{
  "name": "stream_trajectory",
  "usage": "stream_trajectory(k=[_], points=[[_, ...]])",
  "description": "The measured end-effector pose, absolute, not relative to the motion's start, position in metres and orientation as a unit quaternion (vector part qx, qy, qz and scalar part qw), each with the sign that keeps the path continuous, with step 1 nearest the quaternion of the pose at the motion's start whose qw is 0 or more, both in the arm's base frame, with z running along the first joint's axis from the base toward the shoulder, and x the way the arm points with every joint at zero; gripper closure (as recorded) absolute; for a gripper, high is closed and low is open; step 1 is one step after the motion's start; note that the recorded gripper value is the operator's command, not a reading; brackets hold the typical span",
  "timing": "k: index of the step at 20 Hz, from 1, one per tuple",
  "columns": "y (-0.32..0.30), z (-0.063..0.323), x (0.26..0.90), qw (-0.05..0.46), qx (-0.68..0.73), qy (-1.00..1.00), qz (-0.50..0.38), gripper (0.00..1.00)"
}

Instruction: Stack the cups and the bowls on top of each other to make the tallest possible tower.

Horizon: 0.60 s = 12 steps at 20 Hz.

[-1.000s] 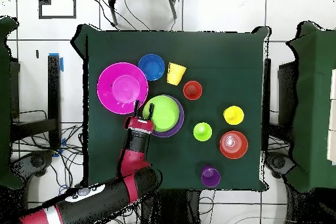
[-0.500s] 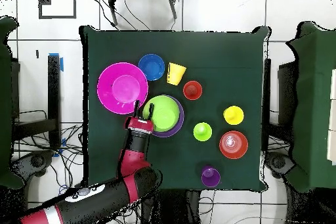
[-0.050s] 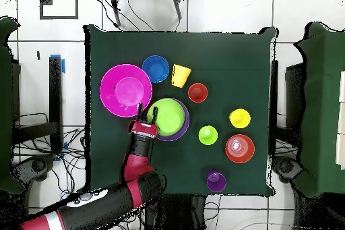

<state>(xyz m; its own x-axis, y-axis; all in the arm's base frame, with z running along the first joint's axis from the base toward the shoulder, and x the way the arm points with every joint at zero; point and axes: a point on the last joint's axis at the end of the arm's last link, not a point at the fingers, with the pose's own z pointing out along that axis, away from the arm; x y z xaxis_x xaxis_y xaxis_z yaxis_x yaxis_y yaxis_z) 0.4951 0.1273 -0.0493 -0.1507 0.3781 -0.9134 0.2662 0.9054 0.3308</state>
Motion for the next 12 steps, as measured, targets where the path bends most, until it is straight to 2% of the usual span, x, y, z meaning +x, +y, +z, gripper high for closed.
stream_trajectory(k=[12], points=[[0.1247,-0.0496,0.4924,0.615,0.213,0.758,0.042,0.0]])
